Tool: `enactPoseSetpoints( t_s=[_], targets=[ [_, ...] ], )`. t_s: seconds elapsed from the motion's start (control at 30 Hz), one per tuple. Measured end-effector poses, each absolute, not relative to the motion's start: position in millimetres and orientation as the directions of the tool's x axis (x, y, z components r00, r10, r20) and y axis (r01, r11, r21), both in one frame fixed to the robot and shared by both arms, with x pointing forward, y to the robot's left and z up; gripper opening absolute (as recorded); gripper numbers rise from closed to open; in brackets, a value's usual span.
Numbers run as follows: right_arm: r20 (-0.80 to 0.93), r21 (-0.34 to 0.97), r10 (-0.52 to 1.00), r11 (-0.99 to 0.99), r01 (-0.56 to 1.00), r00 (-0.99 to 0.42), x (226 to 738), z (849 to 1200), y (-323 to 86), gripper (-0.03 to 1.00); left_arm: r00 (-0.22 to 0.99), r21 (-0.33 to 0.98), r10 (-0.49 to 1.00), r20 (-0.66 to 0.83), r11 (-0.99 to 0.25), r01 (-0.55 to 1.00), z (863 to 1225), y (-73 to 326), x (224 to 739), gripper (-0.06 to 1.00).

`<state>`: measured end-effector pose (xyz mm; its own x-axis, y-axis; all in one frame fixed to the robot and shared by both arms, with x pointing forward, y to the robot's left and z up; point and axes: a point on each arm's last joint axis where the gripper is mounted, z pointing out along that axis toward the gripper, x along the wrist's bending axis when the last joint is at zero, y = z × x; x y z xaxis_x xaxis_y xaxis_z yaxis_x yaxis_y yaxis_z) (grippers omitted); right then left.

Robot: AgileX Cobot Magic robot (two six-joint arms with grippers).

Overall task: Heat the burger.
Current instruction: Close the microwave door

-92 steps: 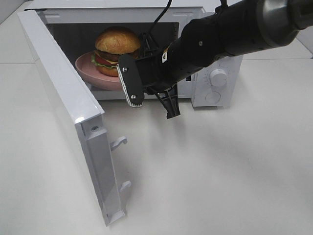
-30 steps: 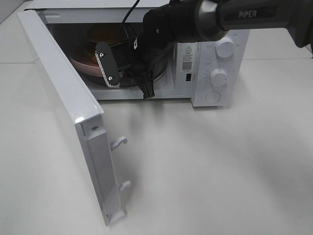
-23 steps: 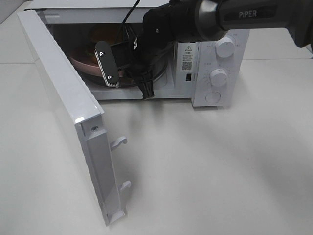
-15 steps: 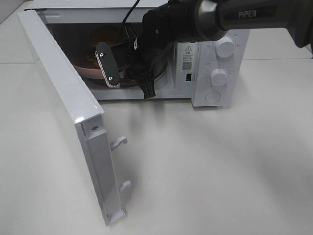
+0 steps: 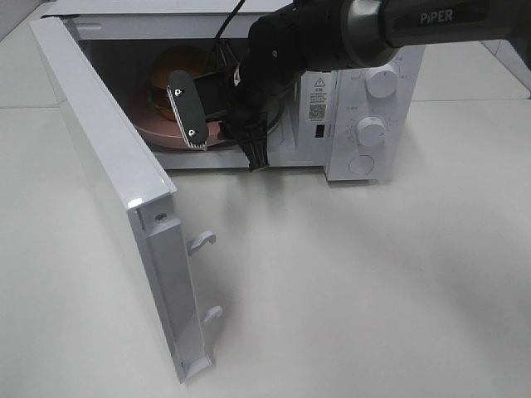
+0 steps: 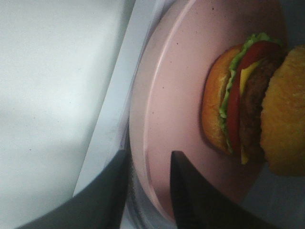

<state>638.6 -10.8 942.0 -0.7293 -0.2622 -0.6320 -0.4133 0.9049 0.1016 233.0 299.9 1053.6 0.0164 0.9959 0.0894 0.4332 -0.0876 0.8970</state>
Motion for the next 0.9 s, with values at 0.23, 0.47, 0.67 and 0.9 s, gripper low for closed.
enactPoseSetpoints(
  t_s=[0.23, 0.47, 0.67, 0.9],
  targets=[
    [-0.652, 0.107, -0.257, 0.901, -0.421, -0.714, 633, 947, -15, 0.33, 0.016, 0.897, 0.996, 0.09, -0.088, 0.433, 1054, 300, 233, 0.99],
    [-0.662, 0.11, -0.254, 0.897, -0.427, -0.705, 621, 951, -23, 0.33, 0.014, 0.897, 0.996, 0.093, -0.09, 0.434, 1054, 300, 233, 0.99],
    [-0.648, 0.108, -0.262, 0.898, -0.427, -0.715, 613, 947, -29, 0.34, 0.013, 0.896, 0.995, 0.094, -0.091, 0.434, 1054, 300, 233, 0.99],
    [-0.683, 0.128, -0.24, 0.891, -0.435, -0.691, 594, 956, -41, 0.36, 0.013, 0.896, 0.995, 0.094, -0.091, 0.434, 1054, 300, 233, 0.99]
  ],
)
